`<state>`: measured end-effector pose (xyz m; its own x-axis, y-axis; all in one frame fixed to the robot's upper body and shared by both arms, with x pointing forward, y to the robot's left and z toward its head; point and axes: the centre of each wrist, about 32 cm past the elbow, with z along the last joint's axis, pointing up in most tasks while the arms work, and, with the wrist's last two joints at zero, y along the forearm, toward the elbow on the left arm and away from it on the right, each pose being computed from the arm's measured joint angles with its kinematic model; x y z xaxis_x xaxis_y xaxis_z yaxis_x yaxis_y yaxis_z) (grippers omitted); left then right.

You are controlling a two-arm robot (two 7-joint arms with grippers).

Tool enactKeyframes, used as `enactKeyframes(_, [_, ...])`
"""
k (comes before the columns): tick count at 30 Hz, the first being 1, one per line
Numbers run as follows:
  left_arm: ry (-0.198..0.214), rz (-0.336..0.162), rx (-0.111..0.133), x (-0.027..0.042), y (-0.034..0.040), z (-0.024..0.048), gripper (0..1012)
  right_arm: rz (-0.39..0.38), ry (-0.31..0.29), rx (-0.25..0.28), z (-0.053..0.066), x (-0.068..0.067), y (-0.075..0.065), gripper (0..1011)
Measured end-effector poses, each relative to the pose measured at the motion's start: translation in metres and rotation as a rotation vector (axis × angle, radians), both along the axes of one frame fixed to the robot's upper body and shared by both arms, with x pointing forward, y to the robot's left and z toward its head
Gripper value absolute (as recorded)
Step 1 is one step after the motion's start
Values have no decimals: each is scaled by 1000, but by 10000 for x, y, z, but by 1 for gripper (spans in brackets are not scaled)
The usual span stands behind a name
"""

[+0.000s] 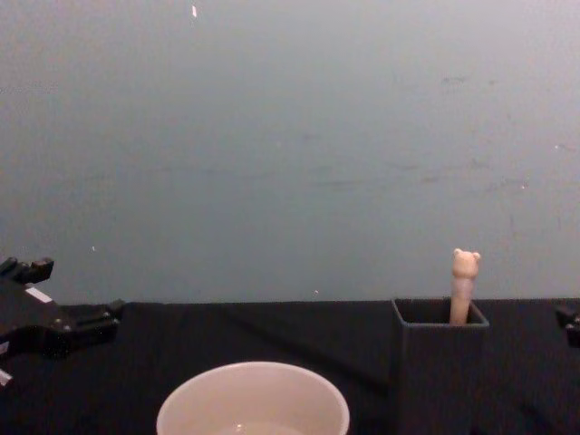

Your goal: Pick up the stirring spoon with one hand, stir inside the cup, then place it back in its original position.

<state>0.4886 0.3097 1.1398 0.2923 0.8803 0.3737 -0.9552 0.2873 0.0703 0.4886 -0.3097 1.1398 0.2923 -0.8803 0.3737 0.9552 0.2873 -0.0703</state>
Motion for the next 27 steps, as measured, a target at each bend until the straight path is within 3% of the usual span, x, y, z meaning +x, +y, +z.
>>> enactKeyframes(9, [0, 0, 0, 0, 0, 0, 1001, 18, 10, 32, 61, -14, -28, 1000])
enactKeyframes(21, [0, 0, 0, 0, 0, 0, 1001, 163, 92, 108, 303, -241, -237, 1000])
enactKeyframes(27, [0, 0, 0, 0, 0, 0, 1001, 243, 126, 147, 366, -336, -259, 1000])
